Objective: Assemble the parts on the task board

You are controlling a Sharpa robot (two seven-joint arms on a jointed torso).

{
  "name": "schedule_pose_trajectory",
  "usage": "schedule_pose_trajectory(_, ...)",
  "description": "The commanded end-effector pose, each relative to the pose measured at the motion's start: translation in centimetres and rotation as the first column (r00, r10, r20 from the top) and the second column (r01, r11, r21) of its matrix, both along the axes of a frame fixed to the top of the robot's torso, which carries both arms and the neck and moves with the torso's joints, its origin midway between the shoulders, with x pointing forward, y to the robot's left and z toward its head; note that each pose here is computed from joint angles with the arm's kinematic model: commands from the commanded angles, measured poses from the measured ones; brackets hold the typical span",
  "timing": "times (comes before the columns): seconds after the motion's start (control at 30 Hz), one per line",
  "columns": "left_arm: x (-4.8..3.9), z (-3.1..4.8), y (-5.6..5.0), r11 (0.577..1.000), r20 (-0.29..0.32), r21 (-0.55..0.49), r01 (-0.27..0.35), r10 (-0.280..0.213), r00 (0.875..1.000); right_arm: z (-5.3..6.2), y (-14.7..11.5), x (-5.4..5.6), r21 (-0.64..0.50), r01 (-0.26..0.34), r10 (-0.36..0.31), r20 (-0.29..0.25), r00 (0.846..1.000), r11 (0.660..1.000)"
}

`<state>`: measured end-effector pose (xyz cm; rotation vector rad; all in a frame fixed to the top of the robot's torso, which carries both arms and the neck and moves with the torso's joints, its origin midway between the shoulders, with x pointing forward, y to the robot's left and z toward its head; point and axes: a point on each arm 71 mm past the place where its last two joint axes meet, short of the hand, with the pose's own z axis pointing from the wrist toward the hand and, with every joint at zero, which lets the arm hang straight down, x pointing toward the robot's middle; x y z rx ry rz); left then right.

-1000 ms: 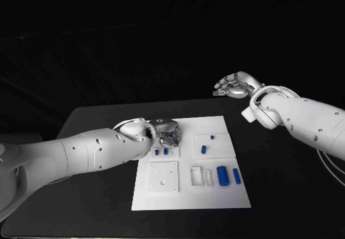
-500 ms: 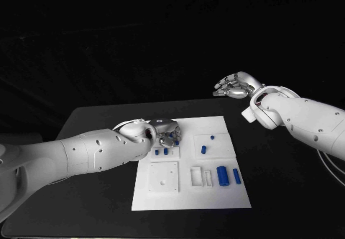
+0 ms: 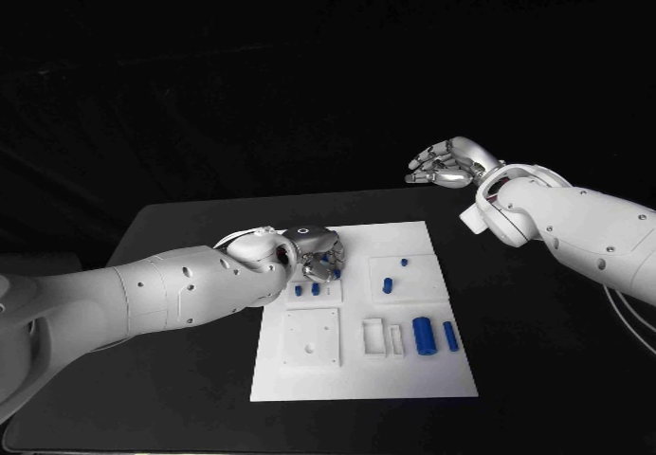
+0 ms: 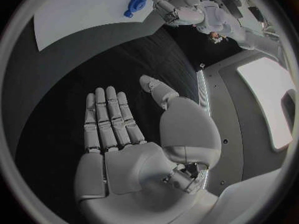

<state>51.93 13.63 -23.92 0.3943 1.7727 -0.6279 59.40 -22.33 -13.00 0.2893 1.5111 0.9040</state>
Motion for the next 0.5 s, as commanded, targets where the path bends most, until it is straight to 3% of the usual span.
schedule_pose_trajectory(0.03,-0.11,-0.51,0.11,1.000,-0.030,0.016,-0.012,0.013,0.999,0.01,0.15,-0.06,0.000,-0.017,0.017,0.000,1.000,1.000)
schedule_pose_trajectory(0.5,-0.04,-0.48,0.05,0.999,-0.024,0.017,-0.033,0.033,0.999,0.00,0.17,-0.05,0.000,-0.017,0.017,-0.001,1.000,1.000)
